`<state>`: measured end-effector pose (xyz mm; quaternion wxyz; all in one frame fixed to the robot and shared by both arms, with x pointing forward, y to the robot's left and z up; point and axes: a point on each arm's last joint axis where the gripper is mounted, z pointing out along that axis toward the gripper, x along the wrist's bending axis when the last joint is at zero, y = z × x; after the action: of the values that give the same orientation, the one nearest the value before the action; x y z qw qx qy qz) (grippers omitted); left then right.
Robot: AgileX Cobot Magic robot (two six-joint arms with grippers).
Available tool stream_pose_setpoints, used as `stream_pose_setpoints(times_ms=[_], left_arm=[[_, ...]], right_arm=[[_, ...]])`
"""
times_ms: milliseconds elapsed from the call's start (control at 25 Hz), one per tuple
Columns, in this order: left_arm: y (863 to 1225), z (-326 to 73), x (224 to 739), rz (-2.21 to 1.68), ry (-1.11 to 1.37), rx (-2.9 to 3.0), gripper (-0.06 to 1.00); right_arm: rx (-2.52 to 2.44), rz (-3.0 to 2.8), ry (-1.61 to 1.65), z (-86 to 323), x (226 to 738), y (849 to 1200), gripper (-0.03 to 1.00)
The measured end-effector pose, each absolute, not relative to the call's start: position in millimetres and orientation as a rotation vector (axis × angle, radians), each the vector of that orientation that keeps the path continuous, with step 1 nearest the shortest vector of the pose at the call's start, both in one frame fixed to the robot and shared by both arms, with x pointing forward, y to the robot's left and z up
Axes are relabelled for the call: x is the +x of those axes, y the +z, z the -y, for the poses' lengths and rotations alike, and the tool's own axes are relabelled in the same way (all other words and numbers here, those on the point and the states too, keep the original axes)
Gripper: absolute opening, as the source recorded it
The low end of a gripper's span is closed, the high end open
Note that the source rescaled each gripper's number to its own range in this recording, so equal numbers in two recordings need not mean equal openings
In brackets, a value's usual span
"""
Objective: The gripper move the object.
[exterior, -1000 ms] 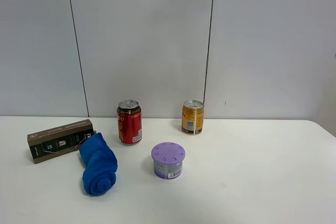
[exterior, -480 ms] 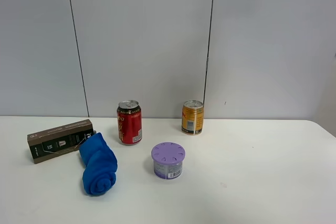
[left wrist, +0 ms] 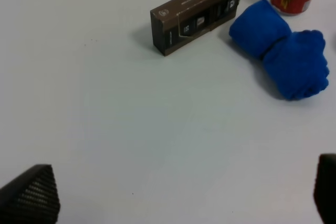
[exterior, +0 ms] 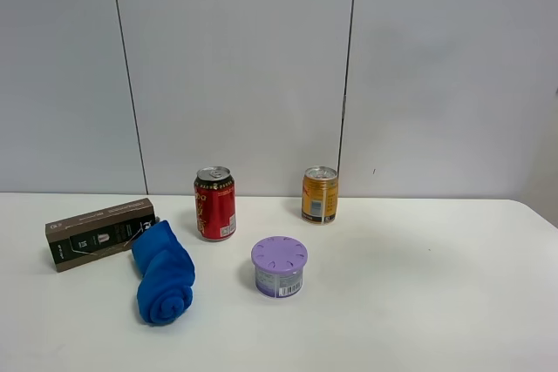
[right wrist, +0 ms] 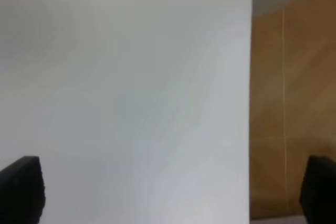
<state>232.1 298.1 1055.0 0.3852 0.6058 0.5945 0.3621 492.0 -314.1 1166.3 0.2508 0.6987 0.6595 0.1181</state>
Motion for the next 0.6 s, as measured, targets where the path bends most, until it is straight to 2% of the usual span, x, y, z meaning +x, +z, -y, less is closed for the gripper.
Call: stream_pose_setpoints(times_ms=[200,400,600], left_arm=[[1055.0,-298.1,232.1,-1.514,0.922,1.543,1.0],[1055.0,-298.1,232.1,-1.514,0.922,1.543,1.0],[1055.0,-298.1,232.1,-1.514,0.922,1.543,1.0]], right_arm=[[1.991,-1.623,0.311,341.0,433.6,1166.3,1.0],[2.005,-1.533,0.391,336.3,379.6,1161.6,1.0],[2.019,-1.533,0.43,327.5,337.5,1132.5,1.0]])
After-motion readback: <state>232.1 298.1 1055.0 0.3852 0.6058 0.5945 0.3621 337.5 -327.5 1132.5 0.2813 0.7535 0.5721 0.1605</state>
